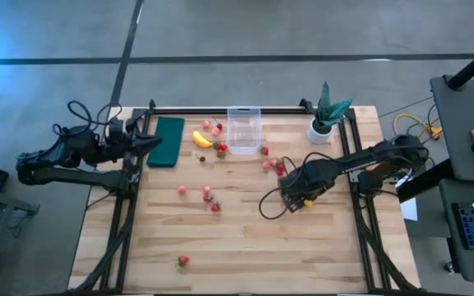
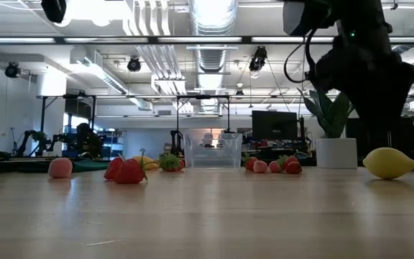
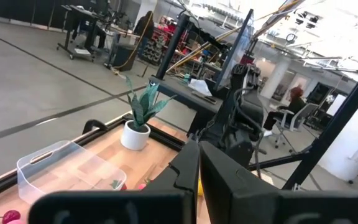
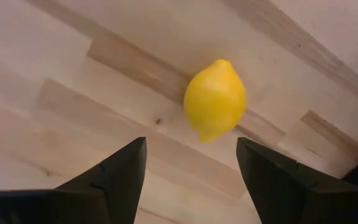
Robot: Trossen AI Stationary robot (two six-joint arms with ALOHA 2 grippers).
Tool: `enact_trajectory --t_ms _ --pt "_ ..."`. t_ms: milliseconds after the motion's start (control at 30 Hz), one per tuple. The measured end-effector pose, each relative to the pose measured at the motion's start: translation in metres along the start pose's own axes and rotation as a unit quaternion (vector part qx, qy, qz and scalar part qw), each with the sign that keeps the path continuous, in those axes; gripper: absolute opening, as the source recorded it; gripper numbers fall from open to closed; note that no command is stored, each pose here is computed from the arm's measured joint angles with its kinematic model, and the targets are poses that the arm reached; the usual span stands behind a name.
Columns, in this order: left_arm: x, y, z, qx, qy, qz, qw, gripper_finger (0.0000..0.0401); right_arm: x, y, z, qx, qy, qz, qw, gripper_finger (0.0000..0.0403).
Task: Pick and placing Produce into tupperware
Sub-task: Put the yellow lemon into the transparent bin
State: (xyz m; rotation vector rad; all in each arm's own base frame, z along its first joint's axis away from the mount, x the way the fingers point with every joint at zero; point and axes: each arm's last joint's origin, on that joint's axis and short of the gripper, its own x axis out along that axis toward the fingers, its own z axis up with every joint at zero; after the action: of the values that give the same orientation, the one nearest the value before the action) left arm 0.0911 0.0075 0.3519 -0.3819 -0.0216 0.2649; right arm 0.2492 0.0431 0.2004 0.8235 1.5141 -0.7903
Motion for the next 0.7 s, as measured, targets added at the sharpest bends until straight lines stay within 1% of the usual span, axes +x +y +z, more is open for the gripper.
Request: enact_trajectory --t_ms 100,200,400,533,700 --pt "-0.001 0.000 0.000 0.000 -0.001 -0.001 1.000 0.0000 0.005 -0.003 0.000 0.015 -0.016 -0.016 1.000 0.0256" --pt "-0.001 0.000 0.000 -0.001 -0.002 -0.001 1.000 0.0000 0.008 -0.004 0.000 0.016 -0.030 -0.022 0.999 0.0270" --pt "-0.001 0.000 0.000 -0.001 -0.001 -0.001 1.000 0.0000 0.019 -0.005 0.001 0.009 -0.039 -0.011 0.999 0.0294" --pt "-0.001 0.000 0.000 -0.001 -0.001 -0.001 1.000 0.0000 0.031 -0.009 0.001 0.000 -0.039 -0.007 0.999 0.0298" --pt "-0.001 0.000 0.000 -0.002 -0.002 -0.001 1.000 0.0000 0.042 -0.012 0.000 -0.004 -0.043 -0.004 0.999 0.0291"
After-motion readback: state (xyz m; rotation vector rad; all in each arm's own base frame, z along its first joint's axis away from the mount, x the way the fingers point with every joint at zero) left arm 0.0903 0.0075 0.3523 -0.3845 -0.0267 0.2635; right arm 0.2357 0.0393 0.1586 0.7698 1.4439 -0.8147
